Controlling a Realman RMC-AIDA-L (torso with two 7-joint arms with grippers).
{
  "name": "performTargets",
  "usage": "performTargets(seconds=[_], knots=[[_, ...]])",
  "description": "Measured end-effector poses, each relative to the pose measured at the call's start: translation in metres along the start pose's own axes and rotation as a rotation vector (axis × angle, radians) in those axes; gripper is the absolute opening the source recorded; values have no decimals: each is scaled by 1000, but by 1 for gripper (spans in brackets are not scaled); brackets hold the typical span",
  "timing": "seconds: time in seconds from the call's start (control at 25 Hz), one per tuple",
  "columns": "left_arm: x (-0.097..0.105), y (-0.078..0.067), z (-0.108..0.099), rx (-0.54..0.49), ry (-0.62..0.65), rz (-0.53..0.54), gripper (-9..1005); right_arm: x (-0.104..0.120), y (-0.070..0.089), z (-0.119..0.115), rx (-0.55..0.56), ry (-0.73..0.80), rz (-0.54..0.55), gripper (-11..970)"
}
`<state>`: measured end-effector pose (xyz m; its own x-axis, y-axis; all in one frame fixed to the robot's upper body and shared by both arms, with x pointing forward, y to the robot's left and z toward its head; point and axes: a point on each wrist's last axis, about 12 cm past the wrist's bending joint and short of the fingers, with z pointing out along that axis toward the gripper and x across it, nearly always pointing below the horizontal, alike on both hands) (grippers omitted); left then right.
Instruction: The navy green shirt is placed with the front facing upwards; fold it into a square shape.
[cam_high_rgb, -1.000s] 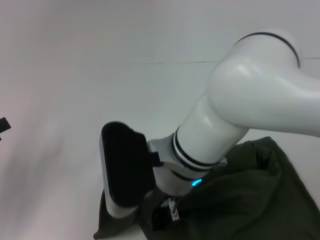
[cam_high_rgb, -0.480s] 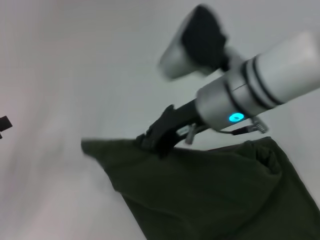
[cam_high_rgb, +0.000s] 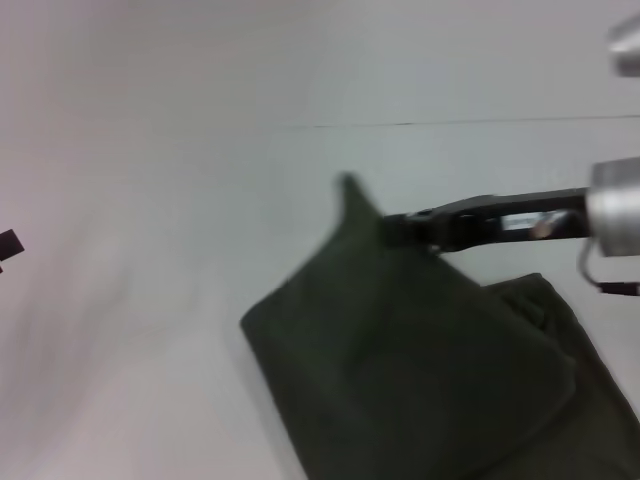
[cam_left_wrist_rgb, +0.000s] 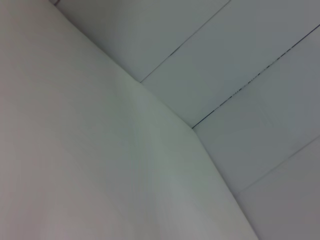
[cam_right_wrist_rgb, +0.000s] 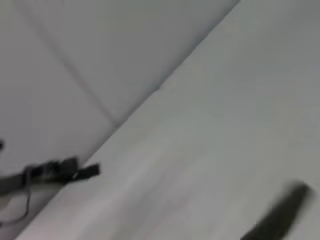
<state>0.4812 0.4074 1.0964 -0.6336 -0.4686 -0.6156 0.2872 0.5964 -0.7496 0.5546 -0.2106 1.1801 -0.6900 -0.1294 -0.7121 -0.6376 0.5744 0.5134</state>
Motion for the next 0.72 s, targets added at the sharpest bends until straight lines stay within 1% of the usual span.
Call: performTargets(seconds=[0.2,0.32,0.56,0.72], knots=[[0,-1,2,5,5,5,919,19,-31,-44,70,-127,143,27],[0,-2,6,17,22,6,918,36,-42,-61,81,-162,213,28],[3,-4,16,40,54,-2,915,76,-58,-77,78,-183,328,29],[4,-5,22,58,69,-13,913,100,-72,-83,120,-163,393,30]])
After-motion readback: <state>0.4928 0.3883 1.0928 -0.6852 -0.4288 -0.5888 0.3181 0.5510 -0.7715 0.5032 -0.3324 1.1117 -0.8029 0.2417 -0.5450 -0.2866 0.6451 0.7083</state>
